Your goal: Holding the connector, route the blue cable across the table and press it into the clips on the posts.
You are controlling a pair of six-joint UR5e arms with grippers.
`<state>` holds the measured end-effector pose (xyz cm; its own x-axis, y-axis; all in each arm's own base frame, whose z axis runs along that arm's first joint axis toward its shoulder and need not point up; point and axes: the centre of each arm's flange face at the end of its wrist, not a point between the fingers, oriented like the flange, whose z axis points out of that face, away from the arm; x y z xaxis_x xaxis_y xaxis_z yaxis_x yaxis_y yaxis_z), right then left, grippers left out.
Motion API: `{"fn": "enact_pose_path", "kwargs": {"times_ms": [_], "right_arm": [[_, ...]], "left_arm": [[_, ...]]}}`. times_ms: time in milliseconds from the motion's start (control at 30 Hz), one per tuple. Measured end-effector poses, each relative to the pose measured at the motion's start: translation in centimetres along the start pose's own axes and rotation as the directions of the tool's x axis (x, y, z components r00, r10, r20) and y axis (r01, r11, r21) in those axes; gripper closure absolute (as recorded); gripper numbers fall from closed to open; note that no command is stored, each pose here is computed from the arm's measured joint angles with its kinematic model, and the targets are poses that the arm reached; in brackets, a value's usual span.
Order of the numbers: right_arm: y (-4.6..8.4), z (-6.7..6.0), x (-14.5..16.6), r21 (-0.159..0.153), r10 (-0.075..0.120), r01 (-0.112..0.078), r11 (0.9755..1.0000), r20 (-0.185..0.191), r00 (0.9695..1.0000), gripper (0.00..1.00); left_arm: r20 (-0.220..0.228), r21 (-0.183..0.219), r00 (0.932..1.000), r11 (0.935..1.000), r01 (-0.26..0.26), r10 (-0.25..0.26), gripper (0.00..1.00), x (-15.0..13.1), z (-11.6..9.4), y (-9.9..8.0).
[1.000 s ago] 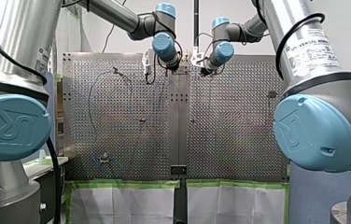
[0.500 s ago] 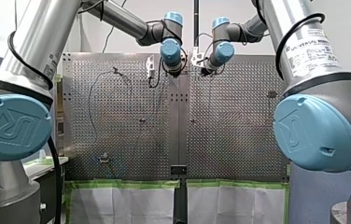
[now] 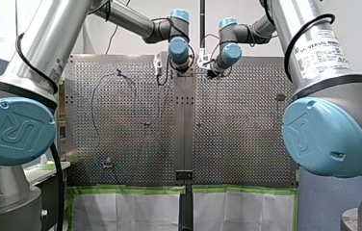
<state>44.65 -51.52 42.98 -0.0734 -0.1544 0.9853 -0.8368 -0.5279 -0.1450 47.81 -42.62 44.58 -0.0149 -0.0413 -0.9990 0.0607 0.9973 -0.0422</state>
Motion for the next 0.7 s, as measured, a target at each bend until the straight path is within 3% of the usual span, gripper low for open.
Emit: {"fn": "enact_pose_path", "kwargs": {"times_ms": [367, 700], "right_arm": [[0.1, 0.0, 0.0, -0.002, 0.0, 0.0, 1.0, -0.001, 1.0, 1.0], [0.3, 0.0, 0.1, -0.002, 0.0, 0.0, 1.0, -0.001, 1.0, 1.0]], "left_arm": [[0.02, -0.008, 0.9997, 0.9999, 0.012, -0.012, 0.0, 1.2, 2.7, -1.0], [-0.009, -0.014, 0.9999, 0.9999, -0.005, 0.005, 0.0, 3.2, 5.2, -2.3]]}}
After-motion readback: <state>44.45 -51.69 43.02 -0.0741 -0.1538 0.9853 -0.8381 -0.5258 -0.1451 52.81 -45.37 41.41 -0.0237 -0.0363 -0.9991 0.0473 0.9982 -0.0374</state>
